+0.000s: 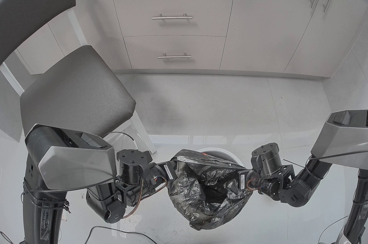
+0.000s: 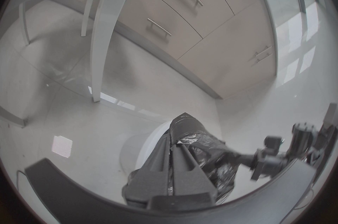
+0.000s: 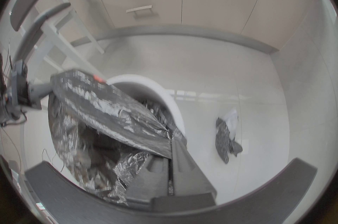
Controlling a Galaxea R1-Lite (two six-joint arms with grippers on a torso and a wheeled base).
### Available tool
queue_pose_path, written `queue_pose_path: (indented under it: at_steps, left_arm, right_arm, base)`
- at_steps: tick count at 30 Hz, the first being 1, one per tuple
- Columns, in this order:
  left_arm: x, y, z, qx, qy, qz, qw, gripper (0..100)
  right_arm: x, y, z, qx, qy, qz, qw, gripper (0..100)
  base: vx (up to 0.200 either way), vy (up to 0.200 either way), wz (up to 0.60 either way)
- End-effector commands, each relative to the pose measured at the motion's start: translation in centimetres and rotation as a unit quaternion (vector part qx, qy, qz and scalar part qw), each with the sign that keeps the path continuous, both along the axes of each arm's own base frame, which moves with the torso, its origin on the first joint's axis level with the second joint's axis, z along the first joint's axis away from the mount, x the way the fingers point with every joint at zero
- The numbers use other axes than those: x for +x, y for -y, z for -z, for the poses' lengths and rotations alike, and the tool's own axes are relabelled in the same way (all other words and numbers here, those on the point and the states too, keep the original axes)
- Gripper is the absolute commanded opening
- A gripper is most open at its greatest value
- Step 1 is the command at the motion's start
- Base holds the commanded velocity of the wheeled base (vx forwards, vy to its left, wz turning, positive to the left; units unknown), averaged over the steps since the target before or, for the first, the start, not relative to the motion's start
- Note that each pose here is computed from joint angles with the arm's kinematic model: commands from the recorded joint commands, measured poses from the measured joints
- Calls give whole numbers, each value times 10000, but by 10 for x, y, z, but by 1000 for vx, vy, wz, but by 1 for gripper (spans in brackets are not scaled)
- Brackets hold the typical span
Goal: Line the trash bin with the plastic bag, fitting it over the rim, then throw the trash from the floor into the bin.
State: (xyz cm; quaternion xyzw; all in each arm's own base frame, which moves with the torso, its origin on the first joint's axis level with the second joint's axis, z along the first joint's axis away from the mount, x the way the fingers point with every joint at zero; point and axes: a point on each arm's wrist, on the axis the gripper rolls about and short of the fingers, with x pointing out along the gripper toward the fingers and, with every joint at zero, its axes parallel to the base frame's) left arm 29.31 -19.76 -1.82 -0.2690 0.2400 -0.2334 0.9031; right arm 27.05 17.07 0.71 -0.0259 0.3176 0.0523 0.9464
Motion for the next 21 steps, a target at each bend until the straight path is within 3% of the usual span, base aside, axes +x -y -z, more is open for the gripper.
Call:
queue_pose_path:
  at_steps: [1, 4, 8, 15, 21]
  left_arm:
    - [5, 3, -6, 304, 153, -71, 9994, 0]
    - [8, 7, -17, 792, 81, -176, 9967, 0]
    - [9, 15, -32, 951, -83, -88, 9954, 0]
    - [5, 27, -45, 991, -124, 84, 9950, 0]
    - [-3, 39, -52, 941, -38, 269, 9952, 0]
  right_arm:
    - [15, 13, -9, 30, 339, 115, 9994, 0]
    - [24, 18, -8, 82, 399, 126, 9991, 0]
    - [30, 23, -4, 199, 312, 71, 9993, 0]
    - [42, 30, 8, 453, 547, 4, 9975, 0]
    - [46, 31, 15, 433, 554, -94, 9975, 0]
  base:
    - [0, 0, 0]
    - [0, 0, 0]
    - [0, 0, 0]
    - [0, 0, 0]
    - [0, 0, 0]
